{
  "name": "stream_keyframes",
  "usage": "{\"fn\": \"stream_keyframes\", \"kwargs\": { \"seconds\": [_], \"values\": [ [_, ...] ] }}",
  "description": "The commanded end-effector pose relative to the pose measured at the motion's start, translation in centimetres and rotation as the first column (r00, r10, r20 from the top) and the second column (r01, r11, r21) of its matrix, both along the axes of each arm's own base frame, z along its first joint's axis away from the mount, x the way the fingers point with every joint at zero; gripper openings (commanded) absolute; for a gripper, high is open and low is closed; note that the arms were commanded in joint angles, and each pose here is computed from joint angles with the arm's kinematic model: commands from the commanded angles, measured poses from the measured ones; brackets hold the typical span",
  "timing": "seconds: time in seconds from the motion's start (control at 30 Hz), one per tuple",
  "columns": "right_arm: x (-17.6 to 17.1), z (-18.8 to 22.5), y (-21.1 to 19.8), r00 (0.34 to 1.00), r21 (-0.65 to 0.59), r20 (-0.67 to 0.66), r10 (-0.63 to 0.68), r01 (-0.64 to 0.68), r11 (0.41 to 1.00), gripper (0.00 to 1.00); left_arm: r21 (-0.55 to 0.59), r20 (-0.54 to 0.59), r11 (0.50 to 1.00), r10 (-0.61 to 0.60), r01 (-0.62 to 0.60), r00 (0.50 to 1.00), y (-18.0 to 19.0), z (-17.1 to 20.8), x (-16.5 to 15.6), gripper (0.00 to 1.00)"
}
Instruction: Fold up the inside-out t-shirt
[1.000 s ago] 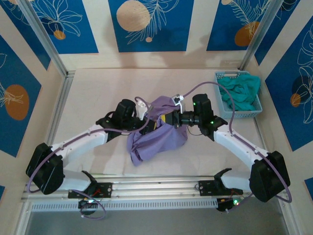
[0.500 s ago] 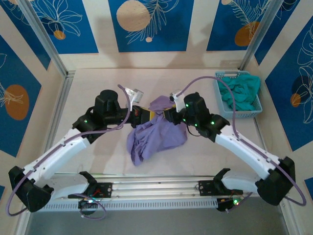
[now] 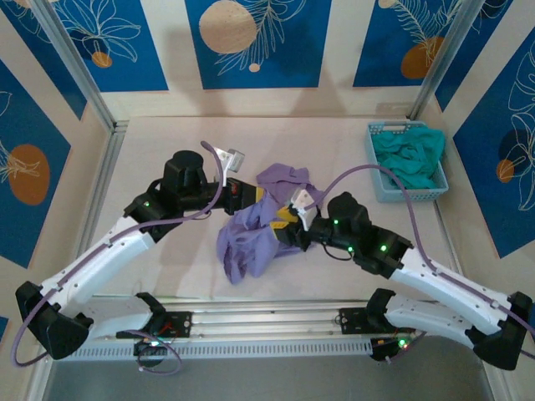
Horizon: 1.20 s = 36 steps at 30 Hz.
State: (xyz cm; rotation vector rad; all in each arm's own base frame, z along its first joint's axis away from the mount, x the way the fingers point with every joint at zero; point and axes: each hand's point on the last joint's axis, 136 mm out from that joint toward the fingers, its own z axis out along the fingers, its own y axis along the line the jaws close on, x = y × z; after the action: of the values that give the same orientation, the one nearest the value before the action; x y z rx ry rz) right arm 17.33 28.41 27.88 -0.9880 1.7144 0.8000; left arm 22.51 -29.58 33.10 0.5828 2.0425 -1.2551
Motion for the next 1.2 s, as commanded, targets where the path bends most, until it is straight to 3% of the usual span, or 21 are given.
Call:
{"fn": "stream_keyframes", "kwargs": {
  "seconds": [0.0, 0.07, 0.17, 0.3, 0.47, 0.87, 1.17],
  "values": [
    [-1.1, 2.1, 2.6, 0.99, 0.072, 0.088, 0.106, -0.113, 0.991, 0.35, -0.014, 0.029, 1.0, 0.014, -0.014, 0.999, 0.2, 1.7, 0.1, 0.0],
    [-0.9, 1.7, 3.8, 0.99, 0.066, 0.061, 0.13, -0.134, 0.989, 0.35, -0.016, 0.03, 1.0, 0.013, -0.013, 0.999, 0.2, 1.8, 0.0, 0.0],
    [1.3, -0.4, 4.6, 0.999, 0.004, 0.001, 0.052, -0.052, 0.999, 0.31, -0.014, 0.035, 1.0, 0.018, -0.017, 0.999, 0.4, 1.9, -0.1, 0.0],
    [5.1, -3.2, 2.7, 0.988, -0.078, -0.062, -0.144, 0.139, 0.987, 0.25, -0.016, 0.042, 1.0, 0.012, -0.011, 0.999, 0.5, 2.3, -0.4, 0.0],
    [7.0, -3.9, 0.4, 0.965, -0.058, -0.089, -0.247, 0.243, 0.968, 0.25, -0.008, 0.045, 1.0, 0.001, -0.001, 0.999, 0.6, 2.3, -0.7, 0.0],
    [7.3, -3.0, -1.0, 0.968, -0.053, -0.018, -0.25, 0.249, 0.967, 0.35, 0.0, 0.048, 1.0, 0.002, -0.002, 0.999, 0.5, 2.2, -0.5, 0.0],
    [6.4, -0.9, -0.1, 0.987, 0.014, 0.048, -0.152, 0.151, 0.988, 0.36, -0.01, 0.032, 1.0, -0.012, 0.012, 0.999, 0.2, 1.9, -0.6, 0.0]
  ]
}}
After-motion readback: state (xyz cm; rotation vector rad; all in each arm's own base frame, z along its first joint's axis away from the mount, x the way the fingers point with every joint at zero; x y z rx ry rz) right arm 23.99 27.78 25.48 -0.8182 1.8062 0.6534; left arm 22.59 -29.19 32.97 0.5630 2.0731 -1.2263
